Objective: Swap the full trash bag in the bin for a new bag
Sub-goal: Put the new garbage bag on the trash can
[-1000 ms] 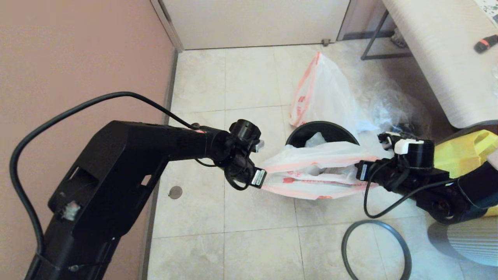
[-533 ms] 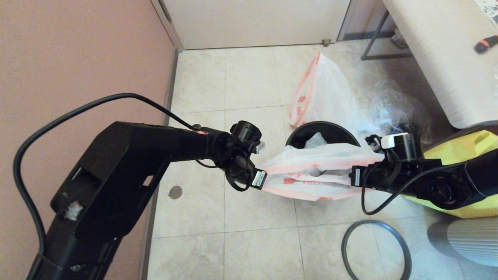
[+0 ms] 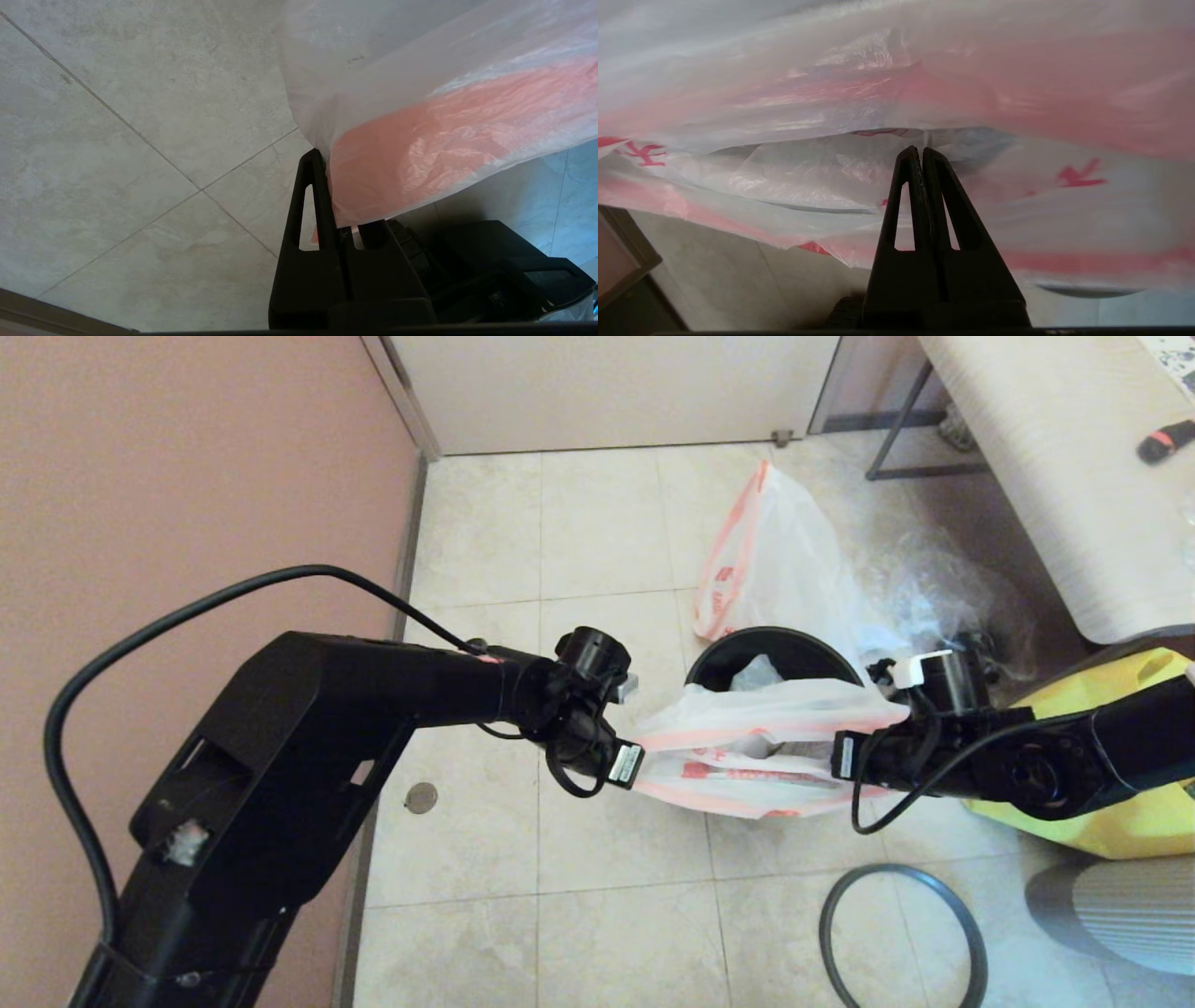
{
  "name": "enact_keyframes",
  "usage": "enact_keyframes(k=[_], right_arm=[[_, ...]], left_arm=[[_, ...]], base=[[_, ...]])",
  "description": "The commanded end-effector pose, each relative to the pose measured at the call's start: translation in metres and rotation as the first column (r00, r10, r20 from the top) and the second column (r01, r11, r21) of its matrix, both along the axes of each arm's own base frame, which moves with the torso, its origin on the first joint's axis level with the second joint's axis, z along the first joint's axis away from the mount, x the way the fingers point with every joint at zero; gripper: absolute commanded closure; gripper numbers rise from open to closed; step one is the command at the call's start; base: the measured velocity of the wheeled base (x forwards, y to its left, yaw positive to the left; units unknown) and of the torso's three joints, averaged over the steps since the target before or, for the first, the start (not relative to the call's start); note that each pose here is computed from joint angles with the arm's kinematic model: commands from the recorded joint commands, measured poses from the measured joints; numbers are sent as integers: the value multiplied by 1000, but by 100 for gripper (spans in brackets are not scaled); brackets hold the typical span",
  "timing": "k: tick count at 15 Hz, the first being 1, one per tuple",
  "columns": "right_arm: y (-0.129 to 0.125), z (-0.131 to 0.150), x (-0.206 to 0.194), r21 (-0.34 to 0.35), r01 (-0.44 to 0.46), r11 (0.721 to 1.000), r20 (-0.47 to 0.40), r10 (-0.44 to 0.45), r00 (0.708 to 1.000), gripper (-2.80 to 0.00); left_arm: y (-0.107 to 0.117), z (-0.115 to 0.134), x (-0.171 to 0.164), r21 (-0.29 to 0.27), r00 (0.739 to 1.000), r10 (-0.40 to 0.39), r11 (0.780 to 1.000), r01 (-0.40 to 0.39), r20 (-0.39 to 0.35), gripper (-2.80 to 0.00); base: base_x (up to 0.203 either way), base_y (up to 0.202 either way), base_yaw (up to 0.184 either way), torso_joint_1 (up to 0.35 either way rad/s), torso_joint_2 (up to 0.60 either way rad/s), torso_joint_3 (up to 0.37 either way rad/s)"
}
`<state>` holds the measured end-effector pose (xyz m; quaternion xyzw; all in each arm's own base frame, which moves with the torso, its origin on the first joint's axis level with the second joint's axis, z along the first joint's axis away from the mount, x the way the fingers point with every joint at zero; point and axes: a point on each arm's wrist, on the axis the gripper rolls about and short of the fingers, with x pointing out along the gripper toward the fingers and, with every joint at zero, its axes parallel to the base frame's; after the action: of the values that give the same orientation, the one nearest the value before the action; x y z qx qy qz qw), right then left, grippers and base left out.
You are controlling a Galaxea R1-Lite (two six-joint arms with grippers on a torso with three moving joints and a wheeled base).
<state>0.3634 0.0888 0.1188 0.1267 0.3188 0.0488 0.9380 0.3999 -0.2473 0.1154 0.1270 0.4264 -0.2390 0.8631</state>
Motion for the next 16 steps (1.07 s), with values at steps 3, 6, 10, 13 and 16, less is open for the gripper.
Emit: enact_keyframes(k=[3, 6, 10, 13, 16], right_arm=[[0, 2, 2, -4, 33, 999, 12, -33, 999, -280], [-2, 31, -14, 1, 36, 999, 41, -36, 999, -280], [2, 8, 0, -14, 64, 998, -79, -65, 995, -280], [6, -5, 16, 26, 102, 994, -95, -99, 991, -280], [8, -16, 26, 35, 120, 992, -110, -115, 987, -280]], left_arm=[[0, -1, 0, 2, 1000, -1, 1000, 1, -2, 0], [-1, -3, 0, 5, 1000, -1, 1000, 1, -6, 0], [-1, -2, 0, 3, 1000, -1, 1000, 1, -3, 0], [-1, -3, 1, 2, 1000, -1, 1000, 1, -2, 0], [-1, -3, 1, 3, 1000, -1, 1000, 1, -3, 0]], base=[[0, 0, 0, 0, 0, 0], [0, 0, 0, 0, 0, 0], [0, 0, 0, 0, 0, 0], [0, 0, 0, 0, 0, 0], [0, 0, 0, 0, 0, 0]])
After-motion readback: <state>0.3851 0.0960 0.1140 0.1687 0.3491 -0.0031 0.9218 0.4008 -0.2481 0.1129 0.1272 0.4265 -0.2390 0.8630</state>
